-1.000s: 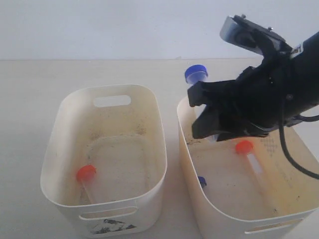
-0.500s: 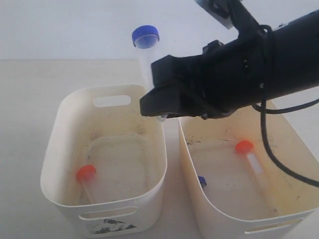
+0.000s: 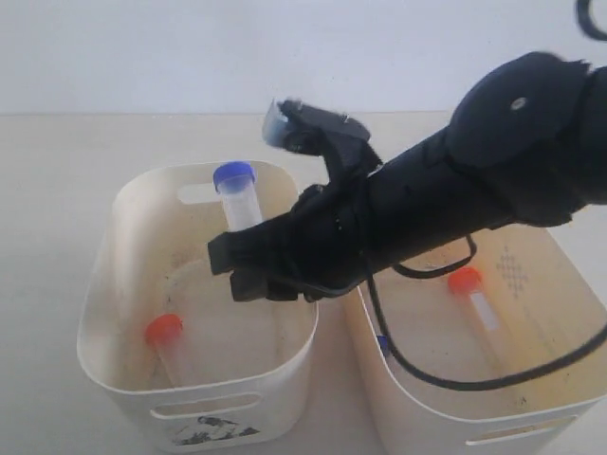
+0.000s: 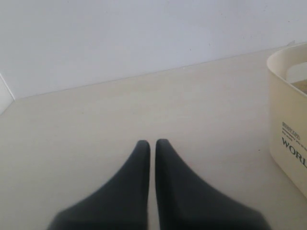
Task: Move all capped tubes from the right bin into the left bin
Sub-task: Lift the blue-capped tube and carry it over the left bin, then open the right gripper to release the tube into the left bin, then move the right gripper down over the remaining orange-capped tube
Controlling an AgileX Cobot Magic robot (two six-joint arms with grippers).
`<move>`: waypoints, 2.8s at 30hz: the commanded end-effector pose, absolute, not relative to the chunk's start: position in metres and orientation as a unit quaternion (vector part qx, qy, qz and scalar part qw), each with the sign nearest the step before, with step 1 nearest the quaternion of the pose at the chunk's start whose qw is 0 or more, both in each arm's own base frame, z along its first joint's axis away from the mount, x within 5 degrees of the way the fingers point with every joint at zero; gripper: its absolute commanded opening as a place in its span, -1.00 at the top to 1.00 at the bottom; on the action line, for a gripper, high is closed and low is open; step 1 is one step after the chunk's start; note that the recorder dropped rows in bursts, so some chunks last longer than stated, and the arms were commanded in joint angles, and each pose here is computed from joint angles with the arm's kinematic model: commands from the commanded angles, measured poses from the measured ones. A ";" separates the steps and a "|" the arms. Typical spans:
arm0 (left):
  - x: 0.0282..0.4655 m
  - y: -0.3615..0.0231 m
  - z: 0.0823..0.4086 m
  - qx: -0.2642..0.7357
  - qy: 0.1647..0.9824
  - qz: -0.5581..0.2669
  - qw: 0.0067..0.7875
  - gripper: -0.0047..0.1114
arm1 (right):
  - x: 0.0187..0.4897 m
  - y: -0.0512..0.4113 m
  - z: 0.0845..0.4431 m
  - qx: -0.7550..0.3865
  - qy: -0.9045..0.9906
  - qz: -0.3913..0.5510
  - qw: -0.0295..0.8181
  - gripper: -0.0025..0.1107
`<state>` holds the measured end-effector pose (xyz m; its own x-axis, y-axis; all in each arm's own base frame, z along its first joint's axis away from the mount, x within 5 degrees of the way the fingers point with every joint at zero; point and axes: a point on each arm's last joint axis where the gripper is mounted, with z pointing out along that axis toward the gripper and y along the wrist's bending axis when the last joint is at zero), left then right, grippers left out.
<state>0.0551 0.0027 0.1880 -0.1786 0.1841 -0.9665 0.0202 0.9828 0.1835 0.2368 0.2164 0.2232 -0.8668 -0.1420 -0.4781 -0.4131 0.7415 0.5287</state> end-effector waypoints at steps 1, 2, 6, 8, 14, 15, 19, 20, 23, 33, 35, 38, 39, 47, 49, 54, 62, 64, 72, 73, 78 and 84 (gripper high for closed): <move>0.055 0.002 0.190 0.061 0.762 0.058 0.643 0.84 | 0.248 0.232 0.213 -0.184 0.910 0.328 0.174 0.90; 0.055 0.002 0.190 0.061 0.762 0.058 0.643 0.84 | 0.250 0.235 0.216 -0.193 0.907 0.332 0.172 0.83; 0.055 0.002 0.190 0.061 0.762 0.058 0.643 0.84 | 0.258 0.243 0.231 -0.208 0.896 0.346 0.187 0.31; 0.055 0.002 0.190 0.061 0.762 0.058 0.643 0.84 | 0.260 0.244 0.236 -0.209 0.893 0.349 0.195 0.11; 0.055 0.002 0.190 0.061 0.762 0.058 0.643 0.84 | 0.262 0.247 0.244 -0.216 0.888 0.355 0.198 0.81; 0.055 0.002 0.190 0.061 0.762 0.058 0.643 0.84 | 0.261 0.247 0.245 -0.223 0.887 0.355 0.192 0.98; 0.055 0.002 0.190 0.061 0.762 0.058 0.643 0.84 | 0.259 0.247 0.259 -0.262 0.878 0.350 0.194 0.96; 0.055 0.002 0.190 0.061 0.762 0.058 0.643 0.84 | 0.257 0.245 0.264 -0.270 0.877 0.346 0.199 0.96; 0.055 0.002 0.190 0.061 0.762 0.058 0.643 0.84 | 0.252 0.235 0.279 -0.283 0.879 0.315 0.219 0.96; 0.055 0.002 0.190 0.061 0.762 0.058 0.643 0.84 | 0.229 0.157 0.303 -0.094 0.982 0.031 0.164 0.96; 0.055 0.002 0.190 0.061 0.762 0.058 0.643 0.84 | 0.225 0.146 0.301 -0.068 0.988 -0.024 0.134 0.96; 0.055 0.002 0.190 0.061 0.762 0.058 0.643 0.84 | 0.228 0.144 0.297 -0.061 0.988 -0.049 0.135 0.96; 0.055 0.002 0.190 0.061 0.762 0.058 0.643 0.84 | 0.229 0.144 0.296 -0.062 0.988 -0.052 0.134 0.96; 0.055 0.002 0.190 0.061 0.762 0.058 0.643 0.84 | 0.241 0.148 0.277 -0.070 0.987 -0.088 0.116 0.96; 0.055 0.002 0.190 0.061 0.762 0.058 0.643 0.84 | 0.245 0.150 0.269 -0.073 0.987 -0.098 0.106 0.96; 0.055 0.002 0.190 0.061 0.762 0.058 0.643 0.84 | 0.252 0.154 0.252 -0.099 0.984 -0.122 0.083 0.96; 0.055 0.002 0.190 0.061 0.762 0.058 0.643 0.84 | 0.254 0.149 0.238 -0.114 0.977 -0.161 0.075 0.96; 0.055 0.002 0.190 0.061 0.762 0.058 0.643 0.84 | 0.251 0.146 0.231 -0.114 0.977 -0.168 0.063 0.96; 0.055 0.002 0.190 0.061 0.762 0.058 0.643 0.84 | 0.249 0.146 0.209 -0.098 0.979 -0.171 0.052 0.96; 0.055 0.002 0.190 0.061 0.762 0.058 0.643 0.84 | 0.251 0.147 0.200 -0.101 0.978 -0.179 0.039 0.96; 0.055 0.002 0.190 0.061 0.762 0.058 0.643 0.84 | 0.260 0.154 0.169 -0.117 0.974 -0.193 0.016 0.96; 0.055 0.002 0.190 0.061 0.762 0.058 0.643 0.84 | 0.263 0.157 0.155 -0.119 0.974 -0.190 0.011 0.96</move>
